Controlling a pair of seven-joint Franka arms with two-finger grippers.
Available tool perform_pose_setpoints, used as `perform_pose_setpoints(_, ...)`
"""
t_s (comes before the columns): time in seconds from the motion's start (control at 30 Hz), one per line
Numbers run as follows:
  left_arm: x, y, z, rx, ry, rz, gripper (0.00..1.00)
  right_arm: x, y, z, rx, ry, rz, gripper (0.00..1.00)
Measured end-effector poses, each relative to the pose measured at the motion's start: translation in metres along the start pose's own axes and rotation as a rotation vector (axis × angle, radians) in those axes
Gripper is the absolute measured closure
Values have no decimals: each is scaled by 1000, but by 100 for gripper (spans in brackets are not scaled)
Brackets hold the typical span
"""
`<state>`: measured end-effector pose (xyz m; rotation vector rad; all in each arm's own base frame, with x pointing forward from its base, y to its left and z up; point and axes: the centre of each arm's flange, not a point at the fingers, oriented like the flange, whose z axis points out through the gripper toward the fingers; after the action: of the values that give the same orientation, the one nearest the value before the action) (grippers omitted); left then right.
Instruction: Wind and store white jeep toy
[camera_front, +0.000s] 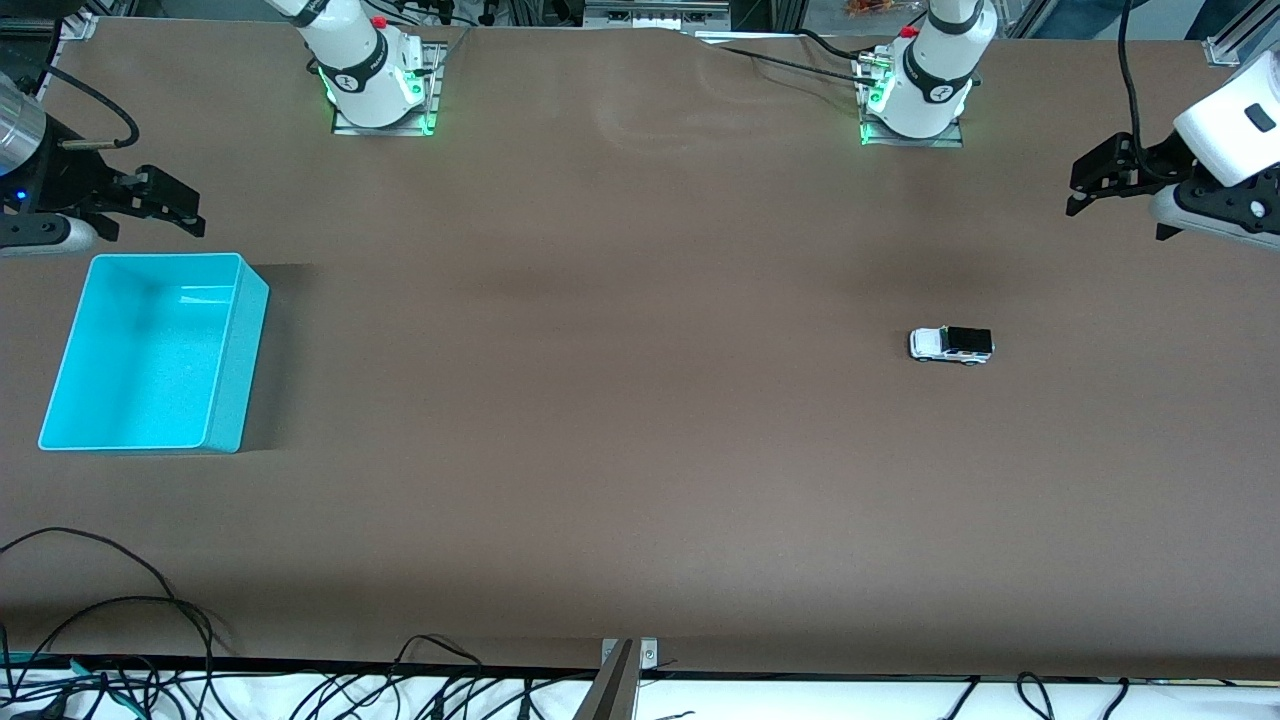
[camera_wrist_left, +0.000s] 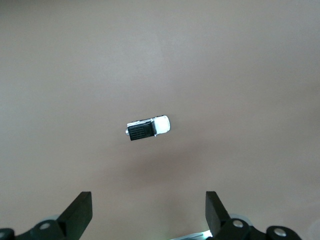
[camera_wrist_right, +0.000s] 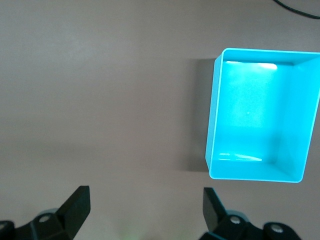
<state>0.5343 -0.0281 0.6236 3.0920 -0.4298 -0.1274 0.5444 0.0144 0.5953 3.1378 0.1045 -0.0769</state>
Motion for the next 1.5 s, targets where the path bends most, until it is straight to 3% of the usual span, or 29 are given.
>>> perform_pose_setpoints(0.17, 6, 2, 9, -4, -19, 7, 0, 7, 0, 0, -2, 3, 0, 0)
perform_pose_setpoints(0.37, 27, 0, 48, -20, -94, 19, 0, 16, -1, 1, -4, 6, -1, 0)
perform_pose_setpoints(0.83, 53, -12, 106, -56, -192, 130, 0, 23, -1, -1, -5, 12, -1, 0)
perform_pose_setpoints(1.23, 52, -20, 117, -76, -232, 447, 0, 23, -2, -1, -5, 12, -3, 0)
perform_pose_setpoints(1.5, 54, -27, 152, -119, -279, 619, 0, 23, -2, -1, -5, 12, -3, 0)
